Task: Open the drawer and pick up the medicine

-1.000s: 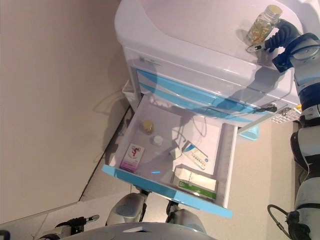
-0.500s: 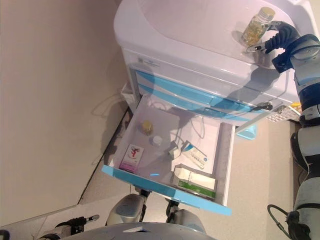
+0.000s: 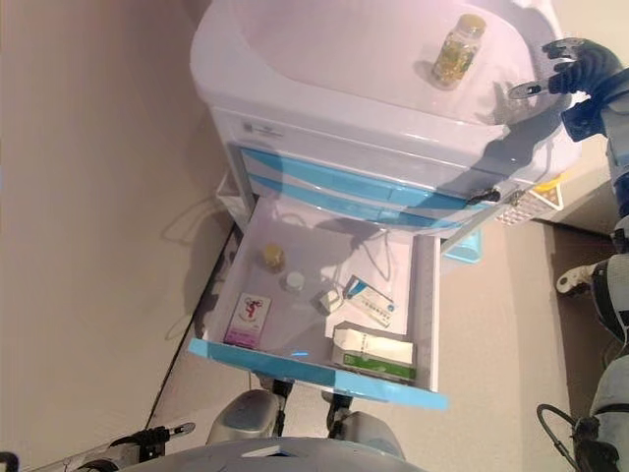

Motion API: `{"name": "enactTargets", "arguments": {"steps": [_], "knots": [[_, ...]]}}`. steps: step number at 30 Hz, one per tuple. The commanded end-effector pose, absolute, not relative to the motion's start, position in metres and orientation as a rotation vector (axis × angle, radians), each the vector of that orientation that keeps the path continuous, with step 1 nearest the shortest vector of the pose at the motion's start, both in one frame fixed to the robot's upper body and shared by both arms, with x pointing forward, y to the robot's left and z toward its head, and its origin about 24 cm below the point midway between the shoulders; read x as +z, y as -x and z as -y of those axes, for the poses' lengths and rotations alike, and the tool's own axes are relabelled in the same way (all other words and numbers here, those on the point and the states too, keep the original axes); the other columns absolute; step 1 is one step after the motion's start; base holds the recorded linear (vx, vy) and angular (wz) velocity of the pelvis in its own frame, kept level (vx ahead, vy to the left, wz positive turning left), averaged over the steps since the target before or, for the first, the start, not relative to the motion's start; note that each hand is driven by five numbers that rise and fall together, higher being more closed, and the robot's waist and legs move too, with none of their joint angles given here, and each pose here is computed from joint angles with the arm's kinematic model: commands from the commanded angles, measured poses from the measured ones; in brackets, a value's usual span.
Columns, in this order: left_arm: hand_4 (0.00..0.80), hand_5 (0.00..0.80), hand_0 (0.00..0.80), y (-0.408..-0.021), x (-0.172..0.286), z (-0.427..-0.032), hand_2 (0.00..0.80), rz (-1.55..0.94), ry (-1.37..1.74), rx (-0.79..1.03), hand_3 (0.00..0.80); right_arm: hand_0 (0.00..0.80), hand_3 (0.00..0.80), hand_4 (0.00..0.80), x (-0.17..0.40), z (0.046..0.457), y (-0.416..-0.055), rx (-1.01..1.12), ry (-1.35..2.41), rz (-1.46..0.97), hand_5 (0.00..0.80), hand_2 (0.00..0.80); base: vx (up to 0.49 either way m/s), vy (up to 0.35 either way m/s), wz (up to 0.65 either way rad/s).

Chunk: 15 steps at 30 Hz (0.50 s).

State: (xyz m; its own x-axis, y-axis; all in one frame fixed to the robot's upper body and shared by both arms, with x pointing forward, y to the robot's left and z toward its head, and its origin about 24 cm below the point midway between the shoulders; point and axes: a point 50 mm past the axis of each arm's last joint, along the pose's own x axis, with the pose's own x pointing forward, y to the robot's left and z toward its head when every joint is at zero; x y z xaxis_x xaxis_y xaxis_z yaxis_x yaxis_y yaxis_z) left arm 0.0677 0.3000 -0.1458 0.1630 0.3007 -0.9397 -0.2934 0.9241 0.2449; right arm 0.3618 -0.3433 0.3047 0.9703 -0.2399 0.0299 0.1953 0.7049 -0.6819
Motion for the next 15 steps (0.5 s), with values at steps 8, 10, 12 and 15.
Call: {"name": "enactTargets", "arguments": {"steps": [8,10,12,15], "knots": [[0.000,0.000,0.000,-0.025,-0.149,-0.305,0.000,-1.500,-0.051,0.442,0.000,0.000,0.000,0.000,0.381,0.355,-0.324,-0.412,0.500,0.377,0.000,0.000,-0.003,0.005,-0.19],[0.000,0.000,0.000,-0.024,-0.150,-0.302,0.000,-1.507,-0.054,0.429,0.000,0.000,0.000,0.000,0.388,0.360,-0.315,-0.468,0.405,0.474,0.000,0.000,0.009,0.004,-0.25],[0.000,0.000,0.000,-0.024,-0.151,-0.301,0.000,-1.511,-0.057,0.422,0.000,0.000,0.000,0.000,0.389,0.368,-0.307,-0.529,0.342,0.516,0.000,0.000,0.003,0.000,-0.12],[0.000,0.000,0.000,-0.024,-0.152,-0.298,0.000,-1.522,-0.073,0.394,0.000,0.000,0.000,0.000,0.384,0.390,-0.293,-0.674,0.232,0.555,0.000,0.000,-0.001,-0.008,-0.05]]}}
